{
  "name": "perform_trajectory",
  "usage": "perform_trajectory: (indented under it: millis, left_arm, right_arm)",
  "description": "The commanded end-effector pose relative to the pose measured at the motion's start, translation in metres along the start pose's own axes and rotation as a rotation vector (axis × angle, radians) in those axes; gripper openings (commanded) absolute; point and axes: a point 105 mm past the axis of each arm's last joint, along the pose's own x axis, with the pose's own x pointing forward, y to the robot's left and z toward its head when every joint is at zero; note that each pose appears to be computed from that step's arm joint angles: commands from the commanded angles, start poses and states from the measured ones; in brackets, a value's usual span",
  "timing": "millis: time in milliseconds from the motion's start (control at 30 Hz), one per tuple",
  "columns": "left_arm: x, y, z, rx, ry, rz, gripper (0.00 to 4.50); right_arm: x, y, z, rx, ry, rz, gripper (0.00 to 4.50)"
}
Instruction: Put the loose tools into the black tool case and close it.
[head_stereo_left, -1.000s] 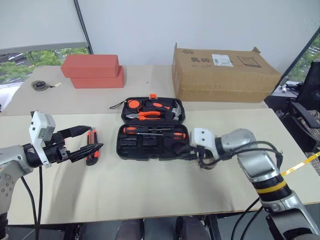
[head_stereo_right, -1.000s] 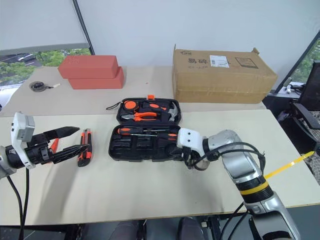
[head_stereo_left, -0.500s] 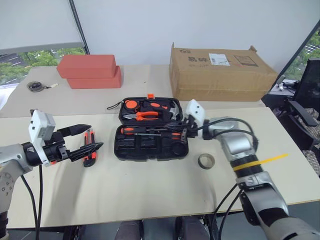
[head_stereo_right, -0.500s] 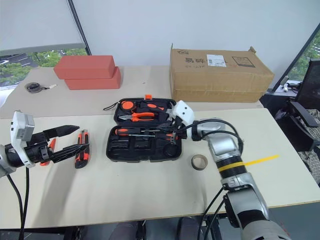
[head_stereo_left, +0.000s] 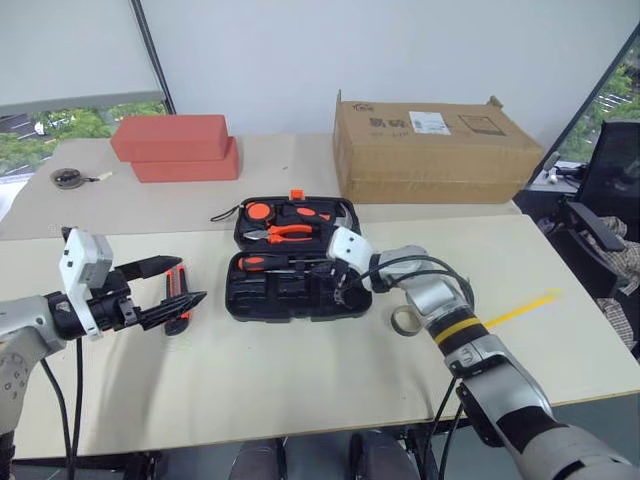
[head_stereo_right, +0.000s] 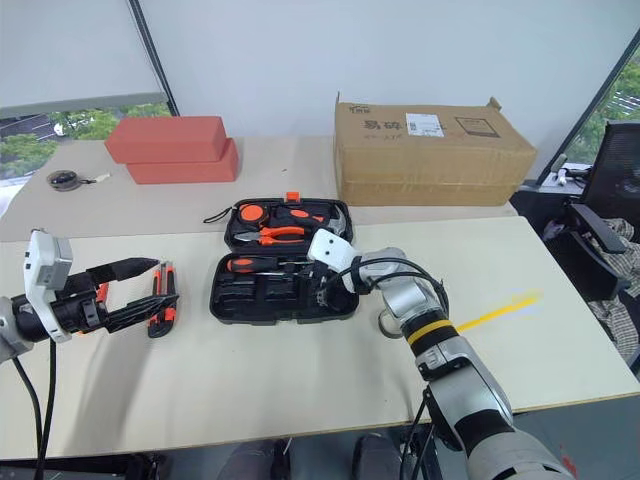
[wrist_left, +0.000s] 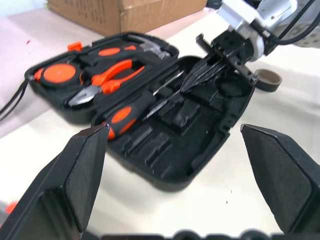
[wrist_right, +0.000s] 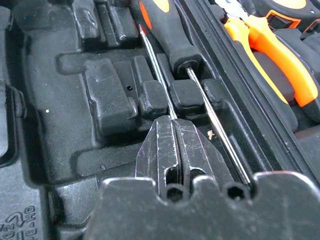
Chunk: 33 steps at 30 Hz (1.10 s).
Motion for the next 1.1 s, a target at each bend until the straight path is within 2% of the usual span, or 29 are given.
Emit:
perform_trajectory:
  millis: [33,67,100,133,333,500,767,900,1000,1067,1100]
  left_arm:
    - [-0.014,0.015,-0.003,0.029,-0.027,0.161,4.5]
    - [-0.018,0.021,-0.007,0.017,-0.033,0.223,4.5]
    - [-0.024,0.032,-0.013,0.0,-0.033,0.312,4.5]
    - [-0.03,0.041,-0.018,-0.008,-0.033,0.383,4.5]
    - [-0.07,0.081,-0.052,-0.045,0.032,0.746,4.5]
    - [-0.078,0.086,-0.079,-0.113,0.106,0.829,4.5]
    - [-0.079,0.096,-0.11,-0.201,0.226,0.922,4.5]
    - [-0.071,0.089,-0.124,-0.301,0.271,0.873,4.5]
    - [-0.073,0.087,-0.129,-0.341,0.287,0.873,3.79]
    - [-0.077,0.087,-0.13,-0.345,0.299,0.887,2.99]
    - [-0.078,0.088,-0.13,-0.341,0.305,0.892,2.73]
  right_arm:
    - [-0.012,-0.012,0.04,0.035,-0.2,0.006,0.03]
    - [-0.017,-0.013,0.05,0.047,-0.249,0.025,0.03]
    - [-0.023,-0.012,0.06,0.052,-0.296,0.046,0.59]
    - [-0.028,-0.01,0.067,0.051,-0.332,0.072,0.71]
    - [-0.056,0.005,0.094,0.009,-0.463,0.177,2.8]
    - [-0.064,0.008,0.108,0.007,-0.542,0.189,4.43]
    - [-0.068,0.018,0.107,0.004,-0.537,0.241,4.43]
    - [-0.069,0.018,0.104,-0.01,-0.519,0.238,4.43]
    - [-0.069,0.017,0.104,-0.013,-0.516,0.232,4.5]
    - [-0.07,0.017,0.104,-0.014,-0.515,0.23,4.5]
    - [-0.07,0.017,0.103,-0.014,-0.516,0.23,4.5]
